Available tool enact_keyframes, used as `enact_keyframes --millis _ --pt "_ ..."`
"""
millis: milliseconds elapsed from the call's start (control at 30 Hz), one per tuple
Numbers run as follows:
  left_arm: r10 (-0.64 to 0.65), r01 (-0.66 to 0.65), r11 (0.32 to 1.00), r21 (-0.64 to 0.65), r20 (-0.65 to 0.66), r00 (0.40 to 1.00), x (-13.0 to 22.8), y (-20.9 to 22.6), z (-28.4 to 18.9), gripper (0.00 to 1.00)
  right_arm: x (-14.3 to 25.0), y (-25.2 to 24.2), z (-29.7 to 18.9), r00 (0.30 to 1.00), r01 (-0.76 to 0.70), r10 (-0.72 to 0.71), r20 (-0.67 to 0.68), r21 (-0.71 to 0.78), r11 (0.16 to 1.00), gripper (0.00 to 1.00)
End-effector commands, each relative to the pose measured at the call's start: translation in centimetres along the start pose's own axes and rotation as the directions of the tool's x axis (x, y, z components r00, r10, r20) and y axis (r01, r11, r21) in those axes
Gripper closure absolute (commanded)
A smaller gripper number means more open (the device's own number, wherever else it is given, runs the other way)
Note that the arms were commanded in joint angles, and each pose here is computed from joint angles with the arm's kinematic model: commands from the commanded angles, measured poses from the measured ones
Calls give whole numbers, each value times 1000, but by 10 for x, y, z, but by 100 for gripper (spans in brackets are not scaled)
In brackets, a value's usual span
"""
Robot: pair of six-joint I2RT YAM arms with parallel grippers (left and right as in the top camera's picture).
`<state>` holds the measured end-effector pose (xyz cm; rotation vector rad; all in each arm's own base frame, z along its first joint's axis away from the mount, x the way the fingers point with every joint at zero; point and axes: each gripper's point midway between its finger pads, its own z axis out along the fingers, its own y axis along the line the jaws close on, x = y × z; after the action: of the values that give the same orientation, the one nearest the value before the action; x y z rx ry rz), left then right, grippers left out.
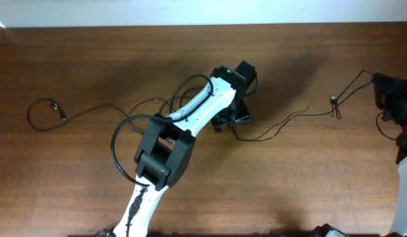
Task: Untangle cables
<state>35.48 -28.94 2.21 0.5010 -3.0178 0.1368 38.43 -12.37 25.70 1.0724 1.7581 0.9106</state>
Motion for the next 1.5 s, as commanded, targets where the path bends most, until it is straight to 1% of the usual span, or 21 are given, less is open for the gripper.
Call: enact_keyframes --millis 0,67,167,200,300,367,467,500,600,633,667,700,733,767,800,933,967,1067,1300,1367,1467 --pt "-88 88 995 -52 14 996 2 11 17 30 -4 2 -1 1000 26 -26 14 1 1000 96" --pt "-77 78 996 -35 24 997 3 6 23 28 -4 2 -1 1000 26 -26 14 1 1000 96" --pt "-74 74 997 -25 30 997 2 4 24 41 -3 2 -1 1000 23 -23 11 3 1000 96" --pt "-74 74 997 -24 30 997 2 3 24 42 -3 1 -1 1000 21 -21 10 5 1000 96" --pt "-65 65 998 -5 41 997 1 -2 28 62 -2 0 -1 1000 18 -18 7 7 1000 96" --pt "-60 60 998 5 46 997 2 -4 33 69 -3 0 -1 1000 18 -18 8 8 1000 96" --pt "-57 57 998 2 44 997 4 -2 39 96 -3 0 -1 1000 18 -18 8 8 1000 96" --pt "-57 57 998 1 44 997 3 -2 39 100 -2 0 -1 1000 18 -18 8 8 1000 96" --pt "-57 57 998 -6 66 996 0 0 39 100 -2 0 -1 1000 16 -16 7 10 1000 96" --pt "-56 59 998 -27 99 993 -6 3 38 100 -2 0 -1 1000 16 -16 7 10 1000 91" --pt "-57 62 997 -38 116 992 -9 6 38 100 -2 0 -1 1000 16 -16 7 10 1000 82" --pt "-63 71 996 -53 135 989 -15 11 37 100 -3 -1 -1 1000 16 -16 9 11 1000 62" --pt "-80 90 994 -64 143 986 -22 18 36 100 -4 -2 -1 1000 15 -16 18 21 1000 23" --pt "-96 106 992 -68 145 985 -28 24 35 100 -6 -8 -1 999 7 -9 33 47 999 9" --pt "-114 126 989 -75 149 982 -35 31 34 100 -8 -16 -2 998 14 -19 52 87 996 0" --pt "-198 213 971 -109 132 971 -57 65 29 100 -20 -62 -13 987 -42 -10 163 313 949 1" --pt "-226 245 958 -149 133 965 -63 83 26 100 -26 -84 -23 974 -80 -18 224 420 904 1" --pt "-226 265 934 -238 178 958 -68 109 20 100 -30 -120 -46 955 -141 -47 294 586 798 1" --pt "-215 267 927 -265 210 954 -72 115 18 100 -21 -139 -43 976 54 -182 120 675 736 1" --pt "-212 267 926 -269 215 953 -73 115 18 100 -15 -157 -23 973 170 -231 -5 691 703 1" --pt "-213 267 926 -265 217 953 -74 115 18 100 14 -186 21 931 360 -291 -219 678 641 2"
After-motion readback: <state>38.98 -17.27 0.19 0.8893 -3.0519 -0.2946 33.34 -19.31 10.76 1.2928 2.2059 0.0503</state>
